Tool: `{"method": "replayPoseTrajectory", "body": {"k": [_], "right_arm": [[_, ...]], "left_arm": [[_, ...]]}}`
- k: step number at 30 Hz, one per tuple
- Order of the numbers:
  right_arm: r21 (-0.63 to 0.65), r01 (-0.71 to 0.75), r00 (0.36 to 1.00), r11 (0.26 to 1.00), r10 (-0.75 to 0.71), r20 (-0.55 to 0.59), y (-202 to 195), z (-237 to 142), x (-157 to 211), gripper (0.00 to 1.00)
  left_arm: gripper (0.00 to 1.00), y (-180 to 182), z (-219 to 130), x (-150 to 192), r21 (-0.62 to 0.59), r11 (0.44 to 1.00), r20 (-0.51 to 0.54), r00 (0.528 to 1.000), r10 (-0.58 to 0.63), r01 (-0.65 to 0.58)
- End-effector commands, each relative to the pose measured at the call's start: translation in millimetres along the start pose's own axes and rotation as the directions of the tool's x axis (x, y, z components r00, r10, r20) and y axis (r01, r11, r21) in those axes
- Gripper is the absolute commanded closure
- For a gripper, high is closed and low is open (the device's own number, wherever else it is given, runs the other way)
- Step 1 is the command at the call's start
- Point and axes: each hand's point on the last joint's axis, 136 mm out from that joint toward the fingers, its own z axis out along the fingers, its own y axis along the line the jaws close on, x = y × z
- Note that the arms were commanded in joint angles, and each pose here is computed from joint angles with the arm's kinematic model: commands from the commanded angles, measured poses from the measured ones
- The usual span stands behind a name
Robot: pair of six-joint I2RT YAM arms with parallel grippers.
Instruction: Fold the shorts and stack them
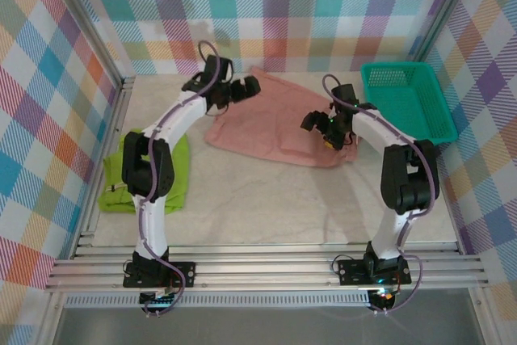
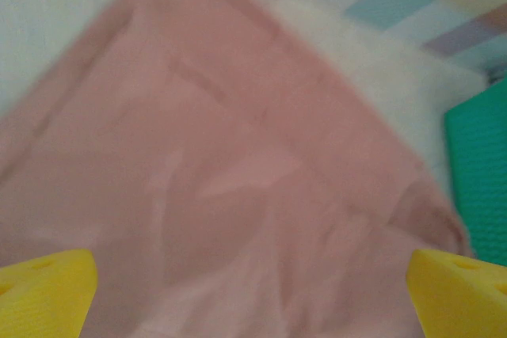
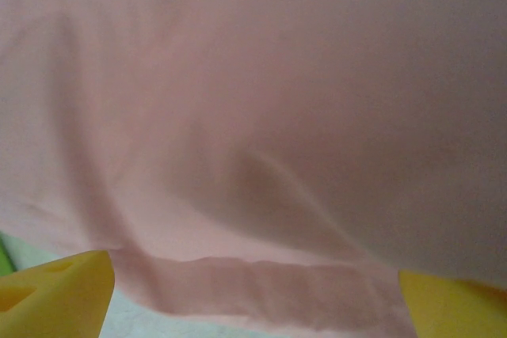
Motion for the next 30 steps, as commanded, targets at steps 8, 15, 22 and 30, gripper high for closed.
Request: {"method": "replayPoseTrajectory", "body": {"k": [8,15,22,30], "right_arm": [[0.020,-0.017,0.999,1.000,0.018,-0.042,-19.9,15.5,11.3,0.08],[0.012,-0.001,0.996,1.000,0.002,-0.089,-24.4,10.9,38.1,0.08],[-0.018,0.026,0.986,1.000,-0.028,-0.165,-27.6,1.1,100.6,0.08],[-0.083,0.117,0.976,0.990,-0.130,-0.173,-14.9,-37.1,160.9,0.07]], "left_arm": [[0.00,66.8,41.5,68.3,-0.133,0.990,-0.052,0.998,-0.044,0.037],[0.00,114.1,17.7,116.8,-0.242,0.968,-0.058,0.995,-0.076,0.060],[0.00,155.3,-43.6,172.1,-0.351,0.931,-0.053,0.991,-0.124,0.098],[0.00,172.5,-100.6,217.8,-0.374,0.920,-0.054,0.988,-0.145,0.115]]}}
